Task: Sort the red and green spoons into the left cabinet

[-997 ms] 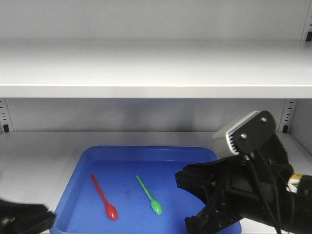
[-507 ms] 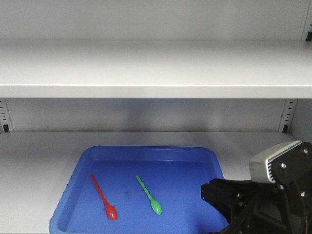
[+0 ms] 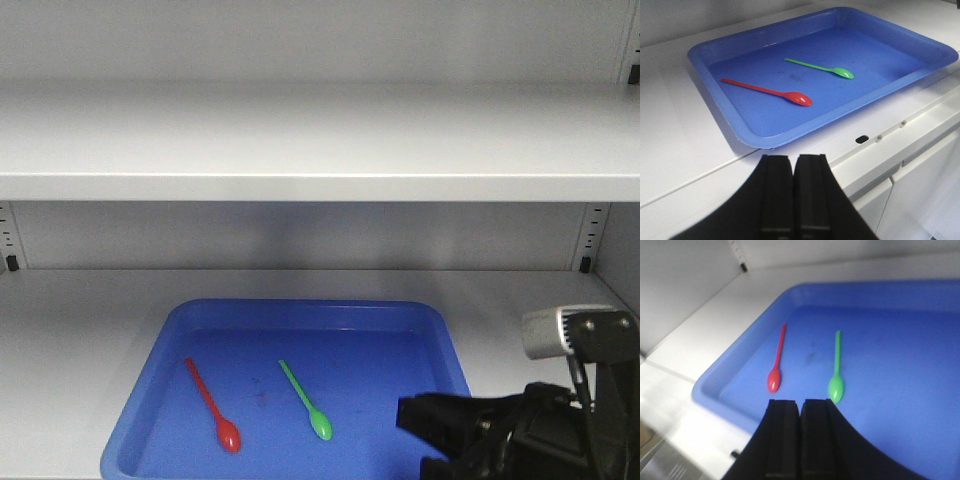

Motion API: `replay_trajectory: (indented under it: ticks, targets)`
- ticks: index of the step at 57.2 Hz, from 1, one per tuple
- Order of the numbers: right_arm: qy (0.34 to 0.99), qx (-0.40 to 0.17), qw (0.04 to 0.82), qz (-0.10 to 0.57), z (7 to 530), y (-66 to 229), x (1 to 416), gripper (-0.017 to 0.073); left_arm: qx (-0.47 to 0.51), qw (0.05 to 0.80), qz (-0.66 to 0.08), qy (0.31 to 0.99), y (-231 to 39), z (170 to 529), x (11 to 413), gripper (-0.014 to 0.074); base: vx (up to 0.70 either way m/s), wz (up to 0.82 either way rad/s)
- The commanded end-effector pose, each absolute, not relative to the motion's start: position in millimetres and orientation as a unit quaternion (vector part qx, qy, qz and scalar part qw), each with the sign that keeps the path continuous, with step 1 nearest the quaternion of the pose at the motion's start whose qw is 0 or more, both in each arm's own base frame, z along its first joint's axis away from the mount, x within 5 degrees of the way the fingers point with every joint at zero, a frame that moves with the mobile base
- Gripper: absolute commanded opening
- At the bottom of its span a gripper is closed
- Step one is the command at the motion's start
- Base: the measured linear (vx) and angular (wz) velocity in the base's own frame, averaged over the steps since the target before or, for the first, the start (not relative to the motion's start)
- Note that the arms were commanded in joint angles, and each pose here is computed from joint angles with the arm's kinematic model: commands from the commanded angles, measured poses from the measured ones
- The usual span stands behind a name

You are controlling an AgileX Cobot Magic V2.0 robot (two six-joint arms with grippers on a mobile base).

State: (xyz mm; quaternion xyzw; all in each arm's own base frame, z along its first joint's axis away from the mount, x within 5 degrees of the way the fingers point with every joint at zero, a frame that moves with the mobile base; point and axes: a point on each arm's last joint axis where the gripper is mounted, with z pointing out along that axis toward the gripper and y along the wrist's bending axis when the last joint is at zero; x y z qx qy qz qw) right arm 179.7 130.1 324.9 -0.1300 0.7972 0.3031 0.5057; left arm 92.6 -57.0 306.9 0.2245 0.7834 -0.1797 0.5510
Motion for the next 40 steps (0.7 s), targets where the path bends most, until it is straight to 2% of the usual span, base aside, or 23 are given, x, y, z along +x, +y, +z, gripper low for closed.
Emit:
replay_trajectory:
  ticks: [1, 8, 26, 33, 40]
  targets:
    - [0.76, -0.096, 0.579, 0.28, 345.5, 122.0, 187.8, -0.0001, 0.204, 0.585, -0.187, 0.763, -56.4, 321.3, 95.4, -0.0001, 0.0, 0.0]
    - [0.749, -0.083, 0.601, 0.267, 349.0, 118.7, 190.5, -0.0001, 0.204, 0.585, -0.187, 0.763, -56.4, 321.3, 95.4, -0.0001, 0.0, 0.0]
    - [0.748, -0.081, 0.601, 0.267, 349.2, 118.5, 190.6, -0.0001, 0.197, 0.592, -0.183, 0.76, -53.2, 317.6, 92.1, -0.0001, 0.0, 0.0]
    - [0.748, -0.081, 0.601, 0.267, 349.2, 118.5, 190.6, -0.0001, 0.159, 0.633, -0.155, 0.741, -39.8, 306.5, 82.2, -0.0001, 0.0, 0.0]
    - [0.748, -0.081, 0.602, 0.267, 349.2, 118.5, 190.6, -0.0001, 0.064, 0.708, -0.113, 0.695, -19.7, 290.6, 73.8, -0.0001, 0.0, 0.0]
